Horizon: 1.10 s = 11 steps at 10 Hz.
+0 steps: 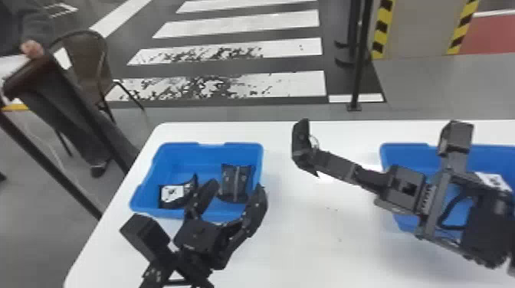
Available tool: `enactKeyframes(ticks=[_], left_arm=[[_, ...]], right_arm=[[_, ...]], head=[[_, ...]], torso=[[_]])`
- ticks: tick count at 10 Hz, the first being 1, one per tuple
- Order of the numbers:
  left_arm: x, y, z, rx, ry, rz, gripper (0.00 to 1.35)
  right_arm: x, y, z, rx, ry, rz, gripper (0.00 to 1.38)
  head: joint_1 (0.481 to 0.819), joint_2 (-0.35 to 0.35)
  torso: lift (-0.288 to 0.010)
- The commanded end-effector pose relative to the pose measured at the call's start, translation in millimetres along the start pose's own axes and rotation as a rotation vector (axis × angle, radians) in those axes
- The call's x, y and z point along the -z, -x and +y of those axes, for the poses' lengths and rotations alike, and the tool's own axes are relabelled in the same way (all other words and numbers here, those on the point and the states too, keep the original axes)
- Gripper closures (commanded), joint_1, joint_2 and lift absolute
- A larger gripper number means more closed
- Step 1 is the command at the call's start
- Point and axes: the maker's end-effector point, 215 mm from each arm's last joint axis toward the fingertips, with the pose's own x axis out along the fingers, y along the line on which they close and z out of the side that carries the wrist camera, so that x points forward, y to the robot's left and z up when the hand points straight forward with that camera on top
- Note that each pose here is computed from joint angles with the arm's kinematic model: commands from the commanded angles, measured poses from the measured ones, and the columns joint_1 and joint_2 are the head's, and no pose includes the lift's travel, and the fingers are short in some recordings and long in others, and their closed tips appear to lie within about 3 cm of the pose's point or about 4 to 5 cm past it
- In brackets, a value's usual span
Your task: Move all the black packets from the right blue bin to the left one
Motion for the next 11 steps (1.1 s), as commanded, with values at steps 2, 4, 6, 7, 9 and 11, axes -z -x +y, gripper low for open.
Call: enactKeyframes(ticks=[2,4,6,7,9,11], left_arm=[[5.7,-0.5,5.9,-0.01,-0.012,0.003,0.11],[-10.7,-8.7,-5.7,0.017,-0.095,-0.043,0.11],[-17.3,-12.9,-19.0,0.045,-0.088,-0.067,0.11],[-21.2,-15.9,-30.0,0.067,-0.07,-0.083,0.11],[-34.0,-20.0,-51.9,0.112,-0.027,-0.131,0.11],[-44.7,-19.3,-55.8,0.114,-0.033,-0.168,0.11]], right_arm=[[-0.6,-9.0,21.3,-0.064,-0.023,0.011,1.16],[-5.7,-25.6,54.4,-0.229,-0.18,-0.001,1.16],[-2.6,-34.5,63.4,-0.279,-0.231,-0.006,1.16],[-3.9,-36.0,64.2,-0.289,-0.245,-0.01,1.16],[-0.8,-39.4,63.7,-0.315,-0.3,-0.016,1.16],[10.0,-43.0,61.5,-0.318,-0.333,-0.002,1.16]], head=[[0.695,0.234],[0.695,0.251],[0.695,0.255],[0.695,0.252],[0.695,0.24],[0.695,0.226]], torso=[[-0.14],[-0.14],[-0.14],[-0.14],[-0.14],[-0.14]])
